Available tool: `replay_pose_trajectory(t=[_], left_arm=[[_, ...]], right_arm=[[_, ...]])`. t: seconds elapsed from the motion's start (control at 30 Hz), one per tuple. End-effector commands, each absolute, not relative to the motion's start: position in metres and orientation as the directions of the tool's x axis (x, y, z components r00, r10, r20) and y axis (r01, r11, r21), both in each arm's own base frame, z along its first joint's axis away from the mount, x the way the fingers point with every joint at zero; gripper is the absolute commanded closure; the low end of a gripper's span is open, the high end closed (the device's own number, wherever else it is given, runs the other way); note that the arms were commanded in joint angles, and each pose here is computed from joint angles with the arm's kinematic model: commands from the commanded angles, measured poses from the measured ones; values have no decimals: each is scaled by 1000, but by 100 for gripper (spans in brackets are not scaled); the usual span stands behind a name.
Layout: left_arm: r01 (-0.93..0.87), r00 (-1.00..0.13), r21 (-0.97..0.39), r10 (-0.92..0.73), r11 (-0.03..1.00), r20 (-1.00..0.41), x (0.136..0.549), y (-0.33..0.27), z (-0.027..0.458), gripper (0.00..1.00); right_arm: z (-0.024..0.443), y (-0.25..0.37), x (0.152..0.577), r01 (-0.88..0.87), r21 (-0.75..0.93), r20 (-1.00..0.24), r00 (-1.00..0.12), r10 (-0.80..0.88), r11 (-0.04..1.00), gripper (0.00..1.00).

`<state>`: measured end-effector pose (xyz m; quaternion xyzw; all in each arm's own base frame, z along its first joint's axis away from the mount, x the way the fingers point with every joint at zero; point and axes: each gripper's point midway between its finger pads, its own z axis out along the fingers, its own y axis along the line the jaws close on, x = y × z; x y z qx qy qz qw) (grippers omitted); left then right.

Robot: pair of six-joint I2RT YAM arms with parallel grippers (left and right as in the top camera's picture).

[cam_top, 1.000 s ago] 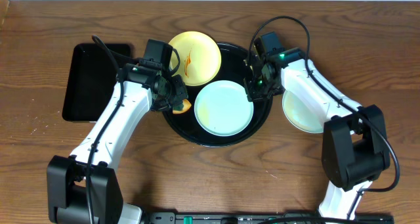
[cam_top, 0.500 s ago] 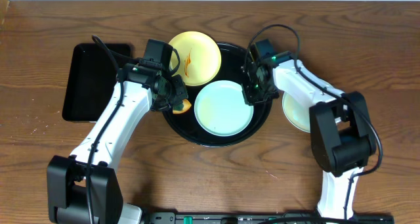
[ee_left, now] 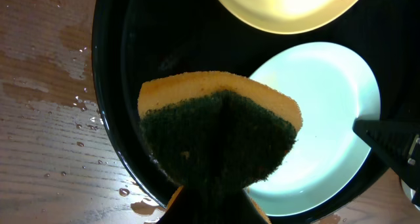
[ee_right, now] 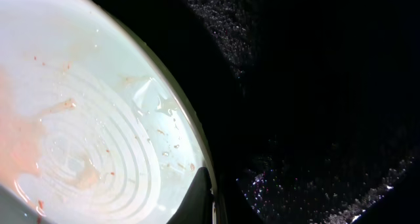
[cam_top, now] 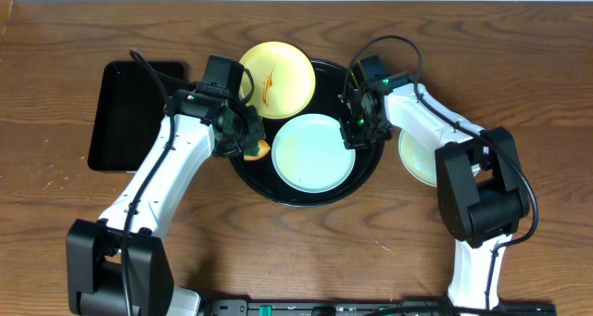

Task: Clean dirty plates on tray and stack at the side
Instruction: 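Drag the pale blue plate right off the tray onto the green plate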

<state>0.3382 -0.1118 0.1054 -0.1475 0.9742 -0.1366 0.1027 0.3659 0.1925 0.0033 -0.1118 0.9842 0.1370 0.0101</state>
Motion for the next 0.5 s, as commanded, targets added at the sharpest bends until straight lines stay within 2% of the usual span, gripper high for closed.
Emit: replay_pose_trajectory(t=[0.0,0.3,0.47], left_arm=[[-254,-938,-278,-307,926,-163,339,-108,102,93],[-254,-938,-278,-307,926,-163,339,-108,102,92],[-254,-938,-278,-307,926,-163,339,-108,102,92]], right_arm=[[9,185,366,-214,257,-53,-977,-207,943,99],[88,177,377,-234,274,-224,-959,-175,933,99],[114,172,373,-240,257,-269,-948,-170,936,99]])
